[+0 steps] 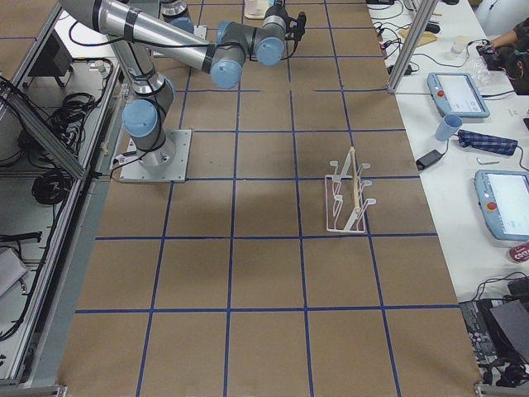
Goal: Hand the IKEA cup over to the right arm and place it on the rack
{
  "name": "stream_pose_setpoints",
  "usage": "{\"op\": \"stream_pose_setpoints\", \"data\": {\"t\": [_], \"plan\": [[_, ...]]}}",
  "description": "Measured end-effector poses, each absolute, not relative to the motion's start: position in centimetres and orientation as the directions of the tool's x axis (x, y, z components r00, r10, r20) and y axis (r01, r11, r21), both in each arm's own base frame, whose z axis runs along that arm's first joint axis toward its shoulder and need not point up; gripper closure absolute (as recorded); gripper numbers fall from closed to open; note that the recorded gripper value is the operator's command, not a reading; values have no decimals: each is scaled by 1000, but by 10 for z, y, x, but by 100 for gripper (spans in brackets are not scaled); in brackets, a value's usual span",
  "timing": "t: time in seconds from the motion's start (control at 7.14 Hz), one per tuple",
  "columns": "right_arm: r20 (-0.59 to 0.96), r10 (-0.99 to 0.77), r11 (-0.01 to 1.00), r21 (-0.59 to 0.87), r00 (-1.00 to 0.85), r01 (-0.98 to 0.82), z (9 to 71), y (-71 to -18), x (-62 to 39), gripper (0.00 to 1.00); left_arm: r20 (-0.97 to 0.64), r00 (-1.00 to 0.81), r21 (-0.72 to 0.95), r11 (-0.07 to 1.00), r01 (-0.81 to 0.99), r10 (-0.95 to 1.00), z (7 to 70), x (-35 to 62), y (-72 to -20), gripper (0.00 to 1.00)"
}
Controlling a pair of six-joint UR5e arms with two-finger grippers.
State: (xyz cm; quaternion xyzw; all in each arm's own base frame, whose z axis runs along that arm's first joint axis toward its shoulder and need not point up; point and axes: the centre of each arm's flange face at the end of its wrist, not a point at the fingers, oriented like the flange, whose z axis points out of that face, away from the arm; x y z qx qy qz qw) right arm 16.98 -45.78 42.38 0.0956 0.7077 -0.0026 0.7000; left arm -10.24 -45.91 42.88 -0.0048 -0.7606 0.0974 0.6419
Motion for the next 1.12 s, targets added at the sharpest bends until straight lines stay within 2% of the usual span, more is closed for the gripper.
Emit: {"op": "stream_pose_setpoints", "data": {"t": [0.42, 1.12], "plan": [[-991, 127, 982, 130, 36, 135, 420, -454, 172, 0, 997, -66, -54, 992, -110, 47, 409, -155, -448, 100], [-981, 185, 975, 190, 52, 114, 426, -448, 180, 0, 999, -43, -24, 997, -77, 21, 401, -179, -443, 100]]}}
